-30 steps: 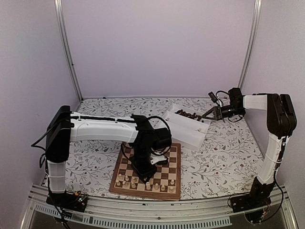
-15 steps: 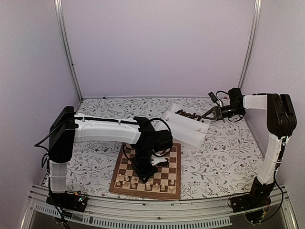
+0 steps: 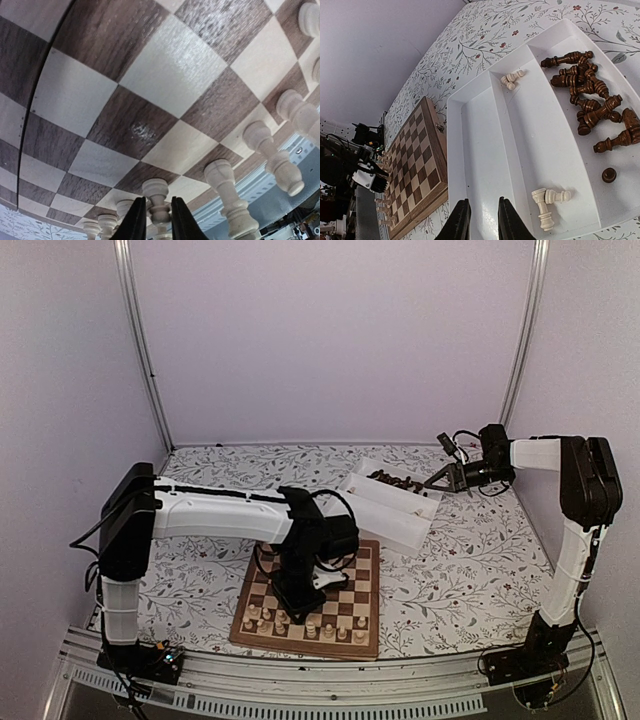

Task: Set up the chess pieces on the board
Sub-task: Place the chess piece on the chessboard, then pick up the chess piece from the storage box.

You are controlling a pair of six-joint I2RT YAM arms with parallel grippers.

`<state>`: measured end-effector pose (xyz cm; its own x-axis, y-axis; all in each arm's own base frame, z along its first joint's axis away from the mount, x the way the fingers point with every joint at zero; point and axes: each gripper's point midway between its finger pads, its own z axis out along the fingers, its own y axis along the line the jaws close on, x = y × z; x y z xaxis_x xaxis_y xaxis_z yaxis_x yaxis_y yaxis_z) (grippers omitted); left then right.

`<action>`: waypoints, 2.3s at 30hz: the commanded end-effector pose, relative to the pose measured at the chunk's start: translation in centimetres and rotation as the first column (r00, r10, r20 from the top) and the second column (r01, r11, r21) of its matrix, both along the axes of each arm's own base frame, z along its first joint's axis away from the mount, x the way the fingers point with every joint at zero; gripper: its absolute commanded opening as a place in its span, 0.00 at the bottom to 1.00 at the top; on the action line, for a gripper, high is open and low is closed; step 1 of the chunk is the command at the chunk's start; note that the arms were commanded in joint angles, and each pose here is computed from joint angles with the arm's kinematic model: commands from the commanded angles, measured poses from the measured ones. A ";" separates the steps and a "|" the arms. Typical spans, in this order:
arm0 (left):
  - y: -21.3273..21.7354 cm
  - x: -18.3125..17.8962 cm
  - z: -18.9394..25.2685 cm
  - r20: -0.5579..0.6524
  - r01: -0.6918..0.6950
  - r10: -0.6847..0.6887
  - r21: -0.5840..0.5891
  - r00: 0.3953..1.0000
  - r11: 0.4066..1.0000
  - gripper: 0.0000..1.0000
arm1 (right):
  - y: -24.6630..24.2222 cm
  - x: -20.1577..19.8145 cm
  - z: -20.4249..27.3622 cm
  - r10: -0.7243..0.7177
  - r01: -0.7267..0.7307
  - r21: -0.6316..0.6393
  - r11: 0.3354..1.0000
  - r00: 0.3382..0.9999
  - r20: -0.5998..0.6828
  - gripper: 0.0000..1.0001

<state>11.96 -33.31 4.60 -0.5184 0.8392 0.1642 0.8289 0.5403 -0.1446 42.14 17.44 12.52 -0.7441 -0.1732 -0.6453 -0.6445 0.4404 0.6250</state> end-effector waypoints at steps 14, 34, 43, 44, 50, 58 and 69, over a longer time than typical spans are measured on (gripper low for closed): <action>-4.2 5.7 9.5 0.255 0.021 0.039 -0.231 0.966 0.973 0.35 | -1.7 1.9 13.2 -0.052 0.103 -0.119 0.988 0.926 0.373 0.49; -4.3 34.2 19.3 0.623 -0.035 0.599 -0.678 0.503 0.734 0.84 | 0.8 6.1 8.7 0.004 0.120 -0.269 0.956 0.907 0.420 0.47; -5.1 37.1 12.0 0.327 -0.168 0.631 -0.786 0.703 0.594 0.73 | 1.5 6.6 -0.7 0.055 0.074 -0.485 0.871 0.968 0.247 0.29; -5.2 37.0 11.5 0.317 -0.176 0.629 -0.785 0.709 0.594 0.73 | 1.5 6.3 -1.2 0.073 0.060 -0.508 0.860 0.968 0.238 0.28; -5.2 35.7 10.1 0.276 -0.194 0.613 -0.786 0.740 0.588 0.72 | 0.6 5.0 -4.2 0.174 -0.030 -0.621 0.783 0.969 0.173 0.24; -4.6 34.0 9.4 0.256 -0.201 0.590 -0.777 0.766 0.597 0.72 | 0.7 2.8 -6.3 0.388 -0.190 -0.701 0.688 0.912 0.133 0.22; -4.7 32.9 9.3 0.223 -0.209 0.573 -0.780 0.789 0.590 0.72 | 1.3 2.0 -7.0 0.620 -0.293 -0.781 0.551 0.771 0.148 0.23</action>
